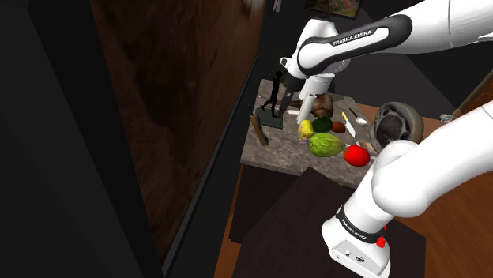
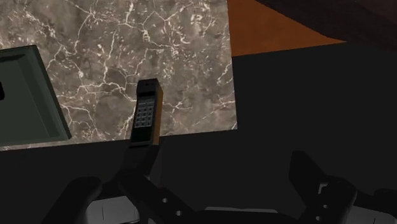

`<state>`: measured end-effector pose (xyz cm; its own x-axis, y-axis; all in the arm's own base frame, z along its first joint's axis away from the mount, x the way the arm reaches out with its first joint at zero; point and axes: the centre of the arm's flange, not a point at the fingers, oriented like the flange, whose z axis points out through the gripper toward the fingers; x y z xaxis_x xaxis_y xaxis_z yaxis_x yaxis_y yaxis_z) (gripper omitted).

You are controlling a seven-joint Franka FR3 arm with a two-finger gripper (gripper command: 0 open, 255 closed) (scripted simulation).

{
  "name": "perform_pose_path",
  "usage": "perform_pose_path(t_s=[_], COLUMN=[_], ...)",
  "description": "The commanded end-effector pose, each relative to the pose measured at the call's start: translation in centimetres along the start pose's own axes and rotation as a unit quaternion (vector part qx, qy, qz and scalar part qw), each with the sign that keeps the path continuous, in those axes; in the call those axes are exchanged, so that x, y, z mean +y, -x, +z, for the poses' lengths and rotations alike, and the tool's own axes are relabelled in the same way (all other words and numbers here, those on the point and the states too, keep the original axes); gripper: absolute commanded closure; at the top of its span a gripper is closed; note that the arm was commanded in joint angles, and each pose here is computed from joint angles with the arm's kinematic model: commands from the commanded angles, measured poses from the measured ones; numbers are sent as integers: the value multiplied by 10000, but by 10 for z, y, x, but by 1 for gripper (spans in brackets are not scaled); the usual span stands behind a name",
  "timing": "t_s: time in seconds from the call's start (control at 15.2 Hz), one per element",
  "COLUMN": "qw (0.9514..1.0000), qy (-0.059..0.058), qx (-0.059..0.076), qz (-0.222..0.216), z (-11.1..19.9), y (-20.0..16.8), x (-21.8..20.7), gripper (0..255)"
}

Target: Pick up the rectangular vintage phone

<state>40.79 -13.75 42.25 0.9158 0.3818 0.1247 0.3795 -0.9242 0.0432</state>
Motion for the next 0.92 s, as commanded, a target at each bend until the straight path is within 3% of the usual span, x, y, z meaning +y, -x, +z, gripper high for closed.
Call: perform_pose_path(t_s=[0.0, 0.4, 0.86], qw=[9997, 9959, 9858], qy=[7, -28, -68], qx=[166, 639, 1185], qz=[-167, -639, -1186], z=[19, 68, 121], y=[-5, -38, -87], x=[16, 60, 107], gripper=[0, 0, 0])
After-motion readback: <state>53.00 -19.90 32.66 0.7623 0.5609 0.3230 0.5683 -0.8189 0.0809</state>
